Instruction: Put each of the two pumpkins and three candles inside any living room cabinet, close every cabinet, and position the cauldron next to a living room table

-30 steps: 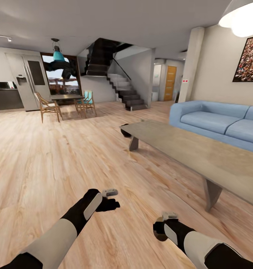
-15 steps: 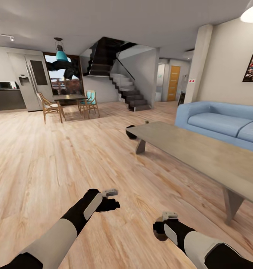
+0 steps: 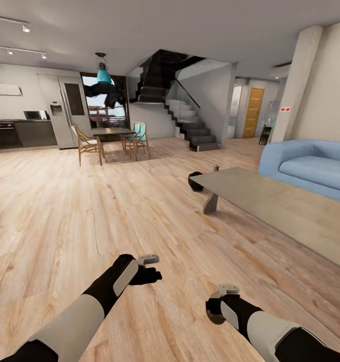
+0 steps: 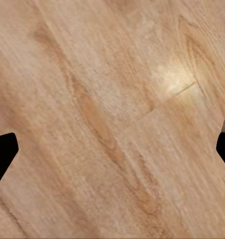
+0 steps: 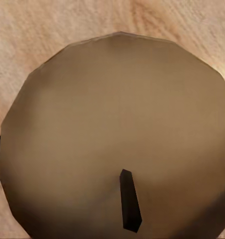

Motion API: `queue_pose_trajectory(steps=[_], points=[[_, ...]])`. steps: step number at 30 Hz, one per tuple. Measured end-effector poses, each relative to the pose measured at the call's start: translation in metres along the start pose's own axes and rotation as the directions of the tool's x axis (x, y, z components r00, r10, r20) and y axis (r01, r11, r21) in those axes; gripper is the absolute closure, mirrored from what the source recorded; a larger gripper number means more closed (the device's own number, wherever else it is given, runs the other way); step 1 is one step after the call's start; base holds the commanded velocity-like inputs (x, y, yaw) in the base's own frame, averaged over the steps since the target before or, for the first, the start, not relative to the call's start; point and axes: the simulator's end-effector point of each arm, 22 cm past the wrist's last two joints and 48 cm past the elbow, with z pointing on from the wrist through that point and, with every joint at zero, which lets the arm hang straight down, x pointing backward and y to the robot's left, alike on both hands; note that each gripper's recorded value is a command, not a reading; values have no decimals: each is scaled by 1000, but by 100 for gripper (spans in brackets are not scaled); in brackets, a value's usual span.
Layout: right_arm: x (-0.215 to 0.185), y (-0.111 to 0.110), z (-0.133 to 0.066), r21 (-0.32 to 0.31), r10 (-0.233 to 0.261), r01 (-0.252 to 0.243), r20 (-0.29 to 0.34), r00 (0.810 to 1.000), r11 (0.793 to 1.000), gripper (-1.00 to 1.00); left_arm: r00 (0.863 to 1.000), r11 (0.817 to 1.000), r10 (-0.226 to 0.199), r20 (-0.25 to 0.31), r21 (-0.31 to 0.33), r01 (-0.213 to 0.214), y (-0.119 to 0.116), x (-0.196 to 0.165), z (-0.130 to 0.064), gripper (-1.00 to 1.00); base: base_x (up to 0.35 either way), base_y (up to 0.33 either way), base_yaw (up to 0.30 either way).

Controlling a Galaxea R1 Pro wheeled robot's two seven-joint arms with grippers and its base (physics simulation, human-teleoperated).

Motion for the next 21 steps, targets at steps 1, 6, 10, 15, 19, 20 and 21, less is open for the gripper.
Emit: queue_pose_trajectory(steps=[1, 6, 10, 15, 19, 20, 21], points=[[0, 0, 0, 0, 0, 0, 0, 1000, 1000, 100, 1000, 1000, 0, 0, 0, 0, 0, 0, 0, -100, 272, 203, 4], [-1, 1, 0, -2, 1, -1, 5, 1000, 1000, 100, 1000, 1000, 0, -1, 0, 0, 0, 1, 0, -100, 274, 194, 1], [-2, 2, 0, -3, 2, -2, 5, 1000, 1000, 100, 1000, 1000, 0, -1, 0, 0, -1, 1, 0, -100, 274, 187, 0], [-2, 2, 0, -4, 1, -1, 7, 1000, 1000, 100, 1000, 1000, 0, -1, 1, 0, -1, 1, 0, -100, 274, 186, 0], [-8, 2, 0, -3, 2, -2, 31, 1000, 1000, 100, 1000, 1000, 0, -1, 0, 0, -1, 1, 0, -100, 276, 186, 0], [-10, 2, 0, -3, 4, -4, 43, 999, 1000, 100, 1000, 1000, 0, -1, 1, 0, -1, 1, 0, -100, 281, 185, 0], [-12, 1, -1, -2, 6, -6, 53, 999, 1000, 100, 1000, 1000, 0, -2, 2, 0, -1, 1, 0, -100, 287, 184, 0]])
